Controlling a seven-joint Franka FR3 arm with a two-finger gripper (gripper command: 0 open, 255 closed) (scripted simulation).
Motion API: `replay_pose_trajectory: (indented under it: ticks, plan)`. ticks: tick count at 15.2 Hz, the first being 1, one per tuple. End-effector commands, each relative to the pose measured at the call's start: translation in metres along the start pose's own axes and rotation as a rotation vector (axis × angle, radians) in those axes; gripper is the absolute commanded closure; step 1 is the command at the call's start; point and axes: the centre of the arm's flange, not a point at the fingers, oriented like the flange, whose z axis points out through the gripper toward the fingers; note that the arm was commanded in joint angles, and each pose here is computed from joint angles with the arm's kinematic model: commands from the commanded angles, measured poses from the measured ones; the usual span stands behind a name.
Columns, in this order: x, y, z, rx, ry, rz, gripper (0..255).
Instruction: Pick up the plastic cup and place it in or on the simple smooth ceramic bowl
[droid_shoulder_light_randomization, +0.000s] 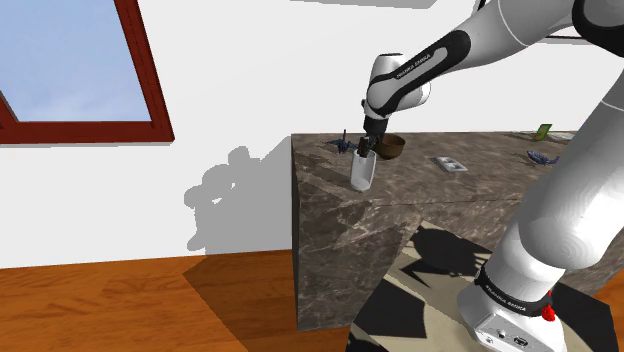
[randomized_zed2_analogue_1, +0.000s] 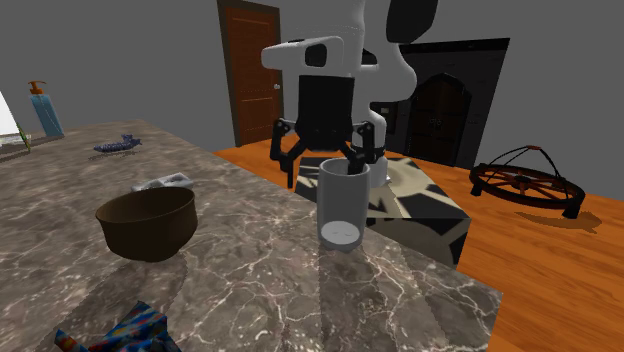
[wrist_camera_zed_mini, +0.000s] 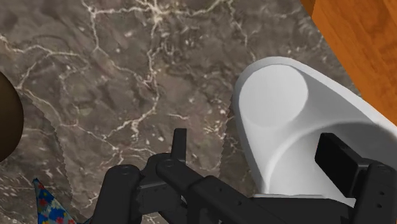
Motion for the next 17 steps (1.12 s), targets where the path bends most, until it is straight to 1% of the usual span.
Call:
replay_pose_trajectory:
  ticks: [1,6,7,16,17]
  plan:
    - [0.0,-0.0003,0.0013,0.0,0.0,0.0,0]
    - [0.0,-0.0003,0.0013,0.0,0.0,0.0,0]
    - [0.0,-0.0004,0.0013,0.0,0.0,0.0,255]
    - [0.0,-0.0003,0.0013,0.0,0.0,0.0,255]
    - [0.0003,-0.0001,-0.004,0.0,0.0,0.0,255]
